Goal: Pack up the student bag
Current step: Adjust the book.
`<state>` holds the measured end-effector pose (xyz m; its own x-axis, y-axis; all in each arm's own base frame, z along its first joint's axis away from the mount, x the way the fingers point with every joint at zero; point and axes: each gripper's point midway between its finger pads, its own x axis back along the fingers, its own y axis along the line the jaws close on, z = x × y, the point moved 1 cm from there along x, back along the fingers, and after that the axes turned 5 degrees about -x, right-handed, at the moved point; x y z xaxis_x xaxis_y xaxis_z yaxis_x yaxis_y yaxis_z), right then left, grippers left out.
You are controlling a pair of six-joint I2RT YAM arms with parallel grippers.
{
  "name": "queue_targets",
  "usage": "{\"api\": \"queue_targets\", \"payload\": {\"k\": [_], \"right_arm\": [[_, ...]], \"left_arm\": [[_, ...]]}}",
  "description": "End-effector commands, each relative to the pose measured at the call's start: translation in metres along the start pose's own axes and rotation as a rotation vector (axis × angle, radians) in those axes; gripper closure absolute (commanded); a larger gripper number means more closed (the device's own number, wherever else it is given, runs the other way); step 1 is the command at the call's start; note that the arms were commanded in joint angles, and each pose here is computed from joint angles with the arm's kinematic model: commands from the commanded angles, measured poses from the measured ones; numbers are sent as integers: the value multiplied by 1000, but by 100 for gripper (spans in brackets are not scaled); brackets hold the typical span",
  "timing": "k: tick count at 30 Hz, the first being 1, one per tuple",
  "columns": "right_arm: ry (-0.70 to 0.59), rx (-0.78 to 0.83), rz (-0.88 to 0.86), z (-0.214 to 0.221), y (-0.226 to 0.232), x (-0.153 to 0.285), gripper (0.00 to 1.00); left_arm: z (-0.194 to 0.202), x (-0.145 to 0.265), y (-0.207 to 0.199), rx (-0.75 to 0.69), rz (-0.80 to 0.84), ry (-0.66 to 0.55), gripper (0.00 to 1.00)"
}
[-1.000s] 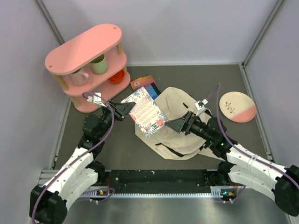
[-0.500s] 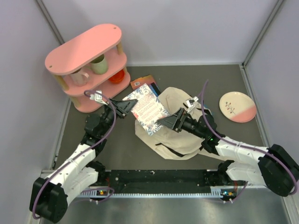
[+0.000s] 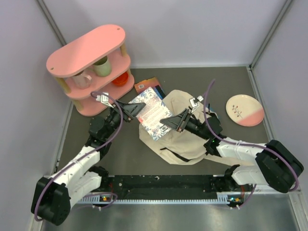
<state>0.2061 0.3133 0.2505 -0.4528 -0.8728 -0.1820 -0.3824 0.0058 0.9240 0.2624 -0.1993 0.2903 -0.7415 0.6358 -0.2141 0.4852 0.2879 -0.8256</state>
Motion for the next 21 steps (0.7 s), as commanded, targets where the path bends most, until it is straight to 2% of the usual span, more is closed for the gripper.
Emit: {"api": "queue_targets", "payload": {"k": [1,3,5,8,9,12,13,16,17,19,20,21], "right_arm": [[-8,71,-154,-8,45,9,100],[12,86,-157,-9,49,14,100],[33,104,-169,-11,54,15,100],[99,120,-192,-8,60,18,100],[127,125,-202,-6,62,19,100],[167,129,-216,-4,65,19,100],[166,130,-214,-6,65,19,100],[161,132,-187,-9,57,18,100],[162,134,-178,-9,55,18,100],[148,143,-161,-12,52,18,100],[142,135,-140,-13,48,18,95],[109,132,-122,-18,46,18,76]], "left_arm": [[1,-4,-41,-160,179,80,15],[7,-7,-43,-204,208,131,6],[24,-7,-42,-216,253,242,5],[37,-9,-47,-205,336,352,5],[36,-10,-54,-215,379,351,5],[41,-11,-53,-183,409,391,14],[40,-11,-56,-190,427,387,20],[41,-13,-53,-182,421,393,57],[42,-13,-53,-186,421,396,77],[42,-14,-51,-184,412,398,96],[41,-13,-50,-184,403,392,100],[39,-15,-48,-177,382,367,100]]}}
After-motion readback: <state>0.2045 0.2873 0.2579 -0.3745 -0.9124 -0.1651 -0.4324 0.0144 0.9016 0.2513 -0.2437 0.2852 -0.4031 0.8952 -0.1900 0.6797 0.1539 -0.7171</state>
